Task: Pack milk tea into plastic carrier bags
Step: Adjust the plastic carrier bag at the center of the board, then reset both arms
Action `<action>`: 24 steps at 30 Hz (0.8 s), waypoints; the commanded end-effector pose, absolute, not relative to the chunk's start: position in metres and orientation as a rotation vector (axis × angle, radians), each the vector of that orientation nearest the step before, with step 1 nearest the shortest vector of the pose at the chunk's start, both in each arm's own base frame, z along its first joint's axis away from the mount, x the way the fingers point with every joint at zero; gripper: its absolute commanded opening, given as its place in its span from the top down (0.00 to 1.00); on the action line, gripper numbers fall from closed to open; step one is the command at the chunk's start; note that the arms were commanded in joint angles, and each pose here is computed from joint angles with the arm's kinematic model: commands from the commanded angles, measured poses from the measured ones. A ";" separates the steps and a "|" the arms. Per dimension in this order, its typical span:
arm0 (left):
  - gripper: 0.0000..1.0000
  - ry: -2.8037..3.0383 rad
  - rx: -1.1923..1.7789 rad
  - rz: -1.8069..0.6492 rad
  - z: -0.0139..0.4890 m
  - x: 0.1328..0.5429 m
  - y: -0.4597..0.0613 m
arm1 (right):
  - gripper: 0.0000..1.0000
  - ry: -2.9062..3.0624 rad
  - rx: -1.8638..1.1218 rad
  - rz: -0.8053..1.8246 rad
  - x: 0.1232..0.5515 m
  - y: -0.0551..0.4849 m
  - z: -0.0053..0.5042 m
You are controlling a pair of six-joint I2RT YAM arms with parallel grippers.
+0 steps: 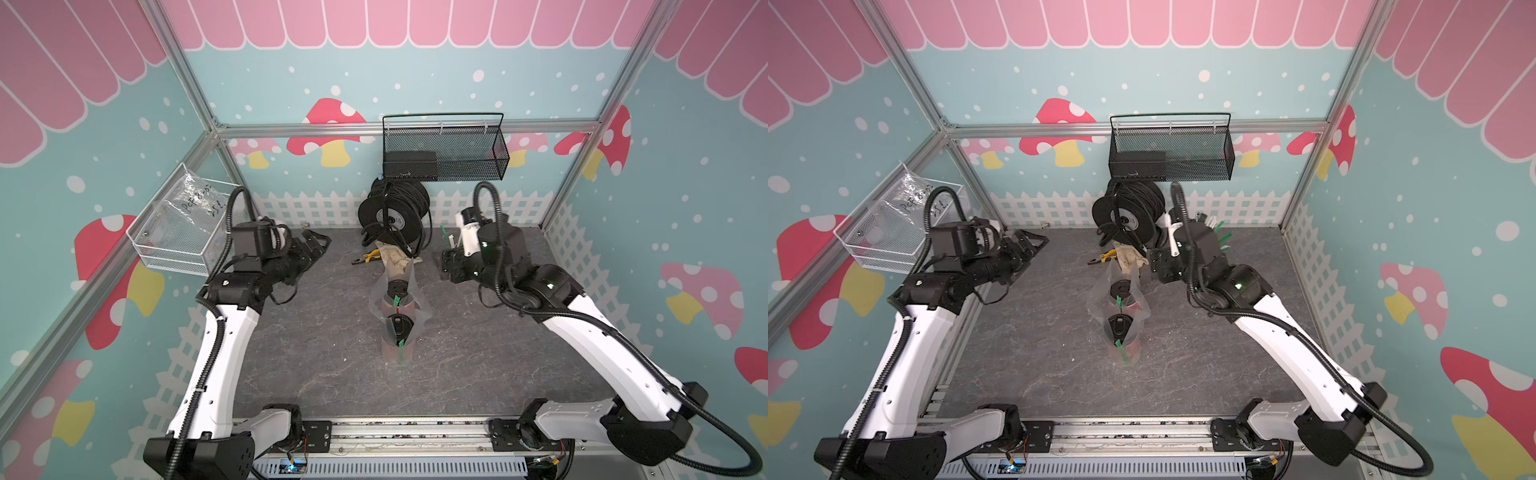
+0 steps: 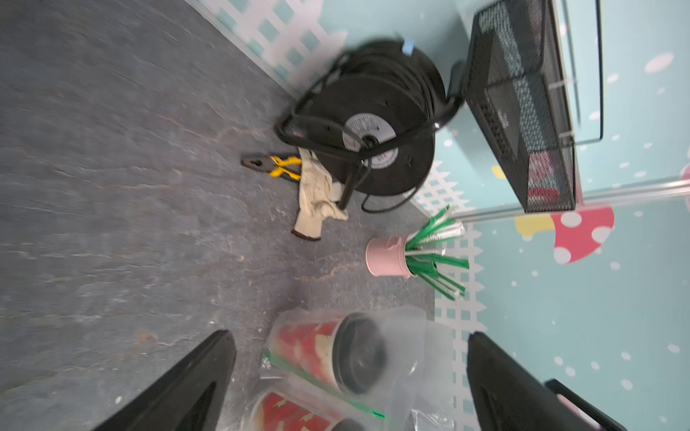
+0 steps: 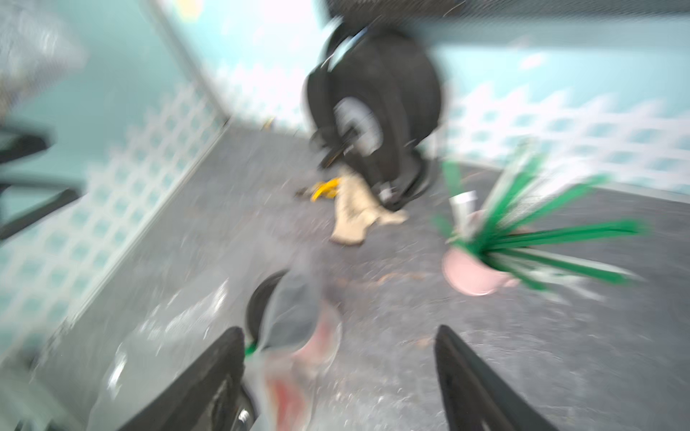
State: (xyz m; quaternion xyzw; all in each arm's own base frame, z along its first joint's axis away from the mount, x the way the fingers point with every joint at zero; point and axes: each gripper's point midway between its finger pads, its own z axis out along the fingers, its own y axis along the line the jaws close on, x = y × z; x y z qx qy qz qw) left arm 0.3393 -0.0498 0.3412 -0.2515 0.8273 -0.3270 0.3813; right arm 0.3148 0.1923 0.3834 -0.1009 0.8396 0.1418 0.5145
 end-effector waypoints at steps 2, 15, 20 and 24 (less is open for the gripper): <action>0.01 2.150 -0.701 -0.690 0.319 0.321 -0.013 | 0.13 1.939 -0.057 0.083 0.320 0.111 0.390; 0.01 1.943 -0.734 0.002 0.215 0.304 0.084 | 0.01 1.682 0.048 -0.365 0.322 -0.007 0.191; 0.01 1.823 -0.519 -0.001 0.181 0.325 0.064 | 0.00 1.723 0.070 -0.336 0.331 -0.015 0.143; 0.01 1.876 -0.388 0.170 0.134 0.341 0.054 | 0.00 1.676 0.006 -0.340 0.350 -0.013 0.151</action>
